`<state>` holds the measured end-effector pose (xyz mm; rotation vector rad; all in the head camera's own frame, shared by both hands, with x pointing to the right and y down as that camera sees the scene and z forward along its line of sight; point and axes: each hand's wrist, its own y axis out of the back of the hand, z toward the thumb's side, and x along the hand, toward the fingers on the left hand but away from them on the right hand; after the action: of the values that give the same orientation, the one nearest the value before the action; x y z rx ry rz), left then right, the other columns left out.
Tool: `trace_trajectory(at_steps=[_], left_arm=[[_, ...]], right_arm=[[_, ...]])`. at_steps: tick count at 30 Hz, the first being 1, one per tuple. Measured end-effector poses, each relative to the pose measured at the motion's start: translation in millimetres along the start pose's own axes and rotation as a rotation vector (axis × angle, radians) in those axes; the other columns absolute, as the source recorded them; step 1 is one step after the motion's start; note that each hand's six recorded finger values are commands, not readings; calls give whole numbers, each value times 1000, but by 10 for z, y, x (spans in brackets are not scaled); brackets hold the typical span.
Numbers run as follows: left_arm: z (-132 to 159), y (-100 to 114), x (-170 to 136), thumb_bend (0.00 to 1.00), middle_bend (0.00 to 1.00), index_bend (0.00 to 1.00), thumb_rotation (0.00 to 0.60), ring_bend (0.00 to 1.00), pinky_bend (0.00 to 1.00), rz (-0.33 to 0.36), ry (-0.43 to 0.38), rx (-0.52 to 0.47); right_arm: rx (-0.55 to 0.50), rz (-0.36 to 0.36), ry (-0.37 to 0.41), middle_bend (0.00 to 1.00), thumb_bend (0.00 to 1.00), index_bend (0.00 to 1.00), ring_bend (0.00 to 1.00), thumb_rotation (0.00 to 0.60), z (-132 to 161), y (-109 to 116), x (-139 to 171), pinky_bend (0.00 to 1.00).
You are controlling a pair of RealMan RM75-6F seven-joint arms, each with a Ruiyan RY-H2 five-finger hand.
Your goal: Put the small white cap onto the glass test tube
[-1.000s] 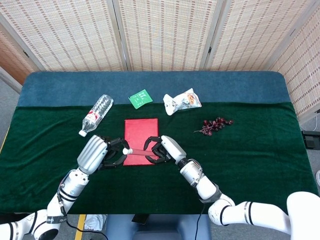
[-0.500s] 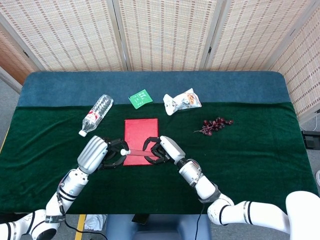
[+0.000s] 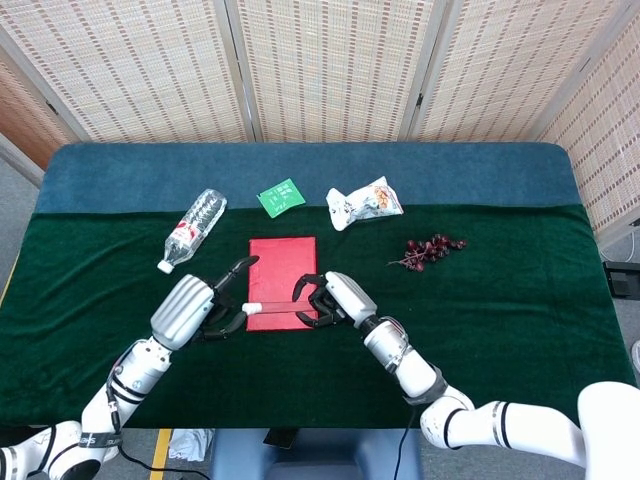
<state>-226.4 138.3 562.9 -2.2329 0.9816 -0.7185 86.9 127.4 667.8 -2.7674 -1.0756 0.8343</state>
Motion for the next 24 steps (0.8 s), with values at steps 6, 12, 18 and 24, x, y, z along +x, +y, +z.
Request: trace_trajectory(at_steps=[6, 12, 18, 24], left_arm=[[-111, 67, -145, 497, 956, 0, 600, 742, 812, -30, 33, 47], [-370, 147, -337, 497, 897, 0, 600, 688, 756, -29, 108, 94], [-640, 240, -486, 497, 876, 0, 600, 670, 717, -4, 197, 119], [-763, 258, -575, 497, 871, 0, 600, 662, 713, -1, 242, 123]], right_arm=[[100, 8, -39, 962, 794, 806, 1000, 595, -142, 115, 136, 1000], [213, 39, -104, 963, 794, 806, 1000, 595, -414, 155, 380, 1000], [280, 54, -177, 962, 794, 807, 1000, 595, -753, 153, 615, 1000], [347, 47, -204, 963, 793, 760, 1000, 593, -955, 119, 703, 1000]])
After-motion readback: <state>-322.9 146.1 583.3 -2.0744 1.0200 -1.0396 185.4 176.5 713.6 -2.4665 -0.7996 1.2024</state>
